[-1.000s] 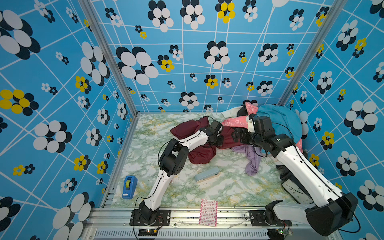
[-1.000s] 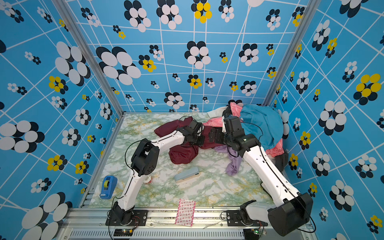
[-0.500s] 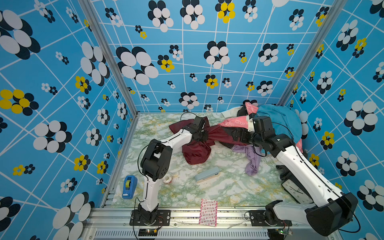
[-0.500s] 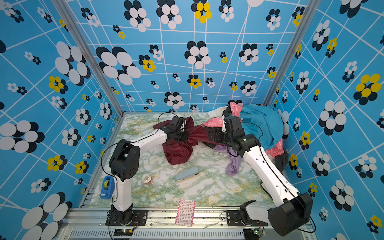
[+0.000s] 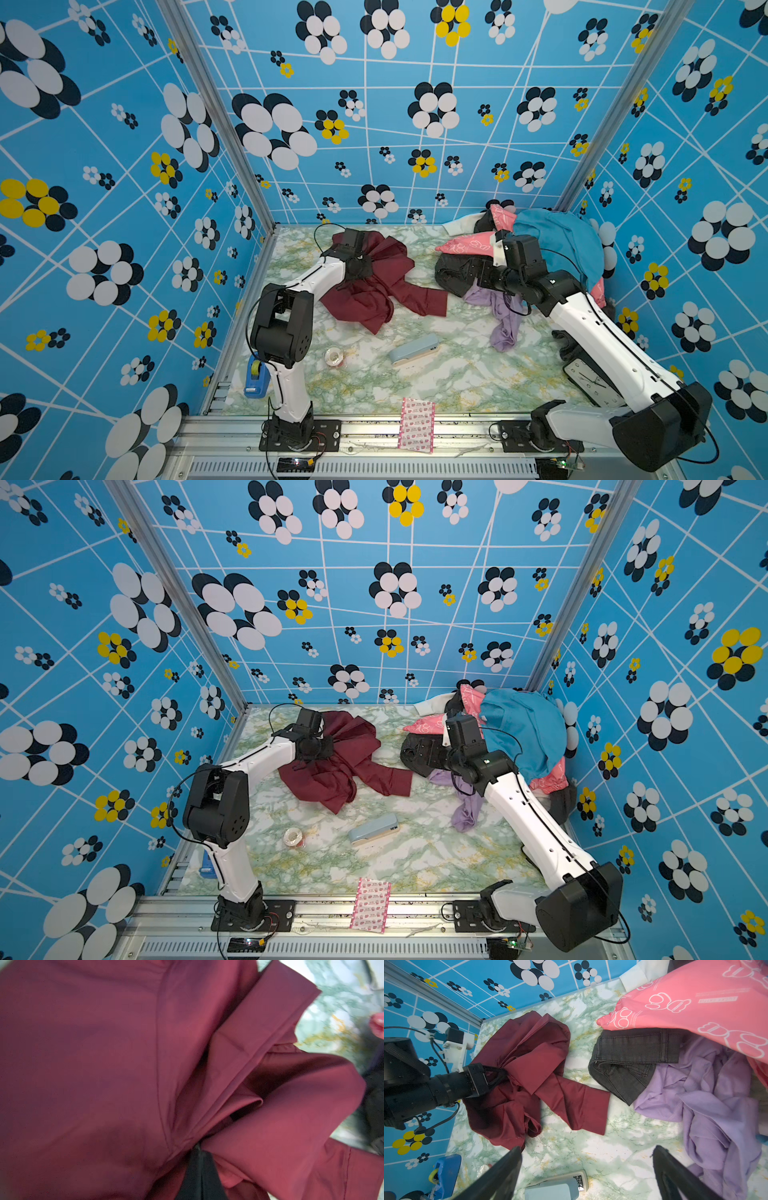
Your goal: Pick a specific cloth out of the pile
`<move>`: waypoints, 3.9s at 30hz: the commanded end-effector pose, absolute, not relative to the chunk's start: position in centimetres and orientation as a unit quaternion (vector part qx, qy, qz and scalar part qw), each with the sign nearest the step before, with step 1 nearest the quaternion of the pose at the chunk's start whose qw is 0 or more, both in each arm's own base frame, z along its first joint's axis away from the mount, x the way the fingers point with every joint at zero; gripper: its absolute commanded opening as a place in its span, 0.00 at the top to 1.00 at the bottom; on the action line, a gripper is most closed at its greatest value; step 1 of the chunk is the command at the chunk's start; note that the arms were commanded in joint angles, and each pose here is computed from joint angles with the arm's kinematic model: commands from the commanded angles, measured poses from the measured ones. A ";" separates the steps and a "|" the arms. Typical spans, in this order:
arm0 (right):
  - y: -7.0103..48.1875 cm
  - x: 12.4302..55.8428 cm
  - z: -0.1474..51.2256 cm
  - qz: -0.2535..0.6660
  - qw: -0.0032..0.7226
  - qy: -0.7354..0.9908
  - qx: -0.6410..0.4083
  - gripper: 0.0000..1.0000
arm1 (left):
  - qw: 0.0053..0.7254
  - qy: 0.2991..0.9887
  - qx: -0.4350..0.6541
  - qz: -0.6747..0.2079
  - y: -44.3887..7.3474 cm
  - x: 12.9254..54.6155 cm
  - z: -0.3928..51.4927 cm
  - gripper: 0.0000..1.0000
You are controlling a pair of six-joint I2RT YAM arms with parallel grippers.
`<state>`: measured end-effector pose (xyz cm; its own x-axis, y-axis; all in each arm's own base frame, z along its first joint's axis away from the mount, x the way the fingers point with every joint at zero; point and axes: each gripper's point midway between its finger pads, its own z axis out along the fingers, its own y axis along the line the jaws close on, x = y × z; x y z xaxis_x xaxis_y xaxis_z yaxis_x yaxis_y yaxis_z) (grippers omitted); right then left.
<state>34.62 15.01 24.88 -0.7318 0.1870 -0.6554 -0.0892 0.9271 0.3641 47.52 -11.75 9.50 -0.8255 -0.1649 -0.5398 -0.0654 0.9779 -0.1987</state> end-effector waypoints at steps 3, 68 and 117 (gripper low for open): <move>15.3 34.9 24.5 0.202 0.360 0.910 0.035 0.01 | 0.287 0.949 -0.123 -0.028 -5.0 47.6 9.6 1.00; 0.9 34.6 17.5 -0.084 0.512 0.853 0.054 0.01 | 0.561 0.826 -0.038 -0.043 -0.1 38.2 11.7 0.01; -1.1 38.5 10.0 -0.056 0.608 0.791 0.034 0.01 | 0.595 0.803 -0.029 -0.025 0.8 39.1 9.8 0.01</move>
<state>37.48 -1.46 8.32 -0.3325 0.0074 -0.9431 0.1496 0.9877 -0.0450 39.06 0.49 9.76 -0.2933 -0.0759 -0.9530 0.0074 0.9966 -0.0816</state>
